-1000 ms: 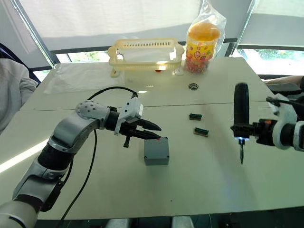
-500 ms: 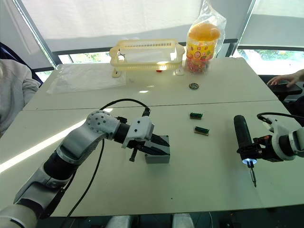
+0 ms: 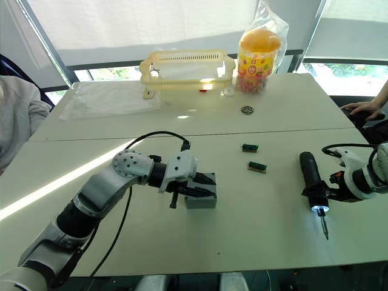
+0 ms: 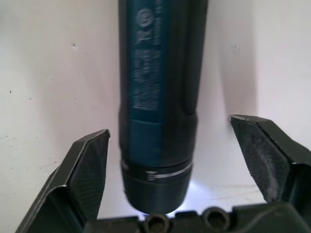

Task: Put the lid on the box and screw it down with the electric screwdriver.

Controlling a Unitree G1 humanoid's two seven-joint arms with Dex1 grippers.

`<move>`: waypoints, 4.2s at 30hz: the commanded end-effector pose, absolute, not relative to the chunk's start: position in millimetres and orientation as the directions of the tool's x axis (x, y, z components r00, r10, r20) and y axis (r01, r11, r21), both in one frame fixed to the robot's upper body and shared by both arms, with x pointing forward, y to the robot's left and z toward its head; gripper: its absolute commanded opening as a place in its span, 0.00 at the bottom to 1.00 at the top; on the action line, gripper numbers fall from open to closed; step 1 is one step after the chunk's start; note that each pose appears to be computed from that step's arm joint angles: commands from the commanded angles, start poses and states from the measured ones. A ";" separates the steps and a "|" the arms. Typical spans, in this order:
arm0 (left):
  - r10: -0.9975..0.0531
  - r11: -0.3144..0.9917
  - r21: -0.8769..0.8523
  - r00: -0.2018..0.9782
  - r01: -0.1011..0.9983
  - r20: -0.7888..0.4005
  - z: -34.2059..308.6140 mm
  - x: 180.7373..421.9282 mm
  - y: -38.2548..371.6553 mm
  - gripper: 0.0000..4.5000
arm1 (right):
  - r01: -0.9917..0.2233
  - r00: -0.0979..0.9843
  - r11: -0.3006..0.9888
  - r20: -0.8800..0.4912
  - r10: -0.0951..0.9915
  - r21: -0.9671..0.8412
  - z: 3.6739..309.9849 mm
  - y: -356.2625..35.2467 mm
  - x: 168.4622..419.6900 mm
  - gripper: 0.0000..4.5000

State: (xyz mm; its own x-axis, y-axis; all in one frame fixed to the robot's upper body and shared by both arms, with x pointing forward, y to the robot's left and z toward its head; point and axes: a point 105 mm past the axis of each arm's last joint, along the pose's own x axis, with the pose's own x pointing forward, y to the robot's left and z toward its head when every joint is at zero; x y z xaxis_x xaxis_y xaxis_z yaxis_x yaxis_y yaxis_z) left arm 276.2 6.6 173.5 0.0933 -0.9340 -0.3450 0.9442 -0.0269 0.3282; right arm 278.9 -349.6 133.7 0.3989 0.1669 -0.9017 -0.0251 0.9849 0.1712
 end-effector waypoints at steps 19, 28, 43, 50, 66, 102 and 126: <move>-0.839 0.285 0.087 0.293 0.954 -0.459 121.2 320.5 90.4 0.25 | -0.778 0.545 0.626 -0.434 0.718 0.058 114.8 -140.8 236.3 0.99; -0.827 0.203 0.143 0.248 0.969 -0.504 105.1 326.6 64.1 0.25 | -0.768 0.557 0.637 -0.428 0.712 0.059 93.5 -120.5 253.3 0.99; -0.808 0.131 0.292 0.272 0.948 -0.523 92.9 346.5 37.2 0.25 | -0.842 0.376 0.502 -0.450 0.810 0.199 86.7 -86.2 217.4 0.99; -0.782 0.184 0.328 0.340 0.927 -0.522 93.7 354.8 54.0 0.25 | -0.816 0.432 0.554 -0.464 0.773 0.163 93.6 -106.8 216.8 0.99; -0.764 0.118 0.202 0.218 0.972 -0.608 100.5 293.6 95.1 0.25 | -0.891 0.438 0.444 -0.440 0.784 -0.094 105.8 -134.8 278.1 0.99; -0.815 0.197 0.214 0.281 0.957 -0.506 134.7 316.0 95.0 0.25 | -0.862 0.479 0.505 -0.391 0.786 -0.040 154.1 -156.3 253.1 0.99; -0.902 0.278 0.184 0.322 0.943 -0.287 199.8 308.9 67.6 0.25 | -0.399 0.916 0.880 -0.074 0.394 -0.259 147.3 -208.0 423.3 0.36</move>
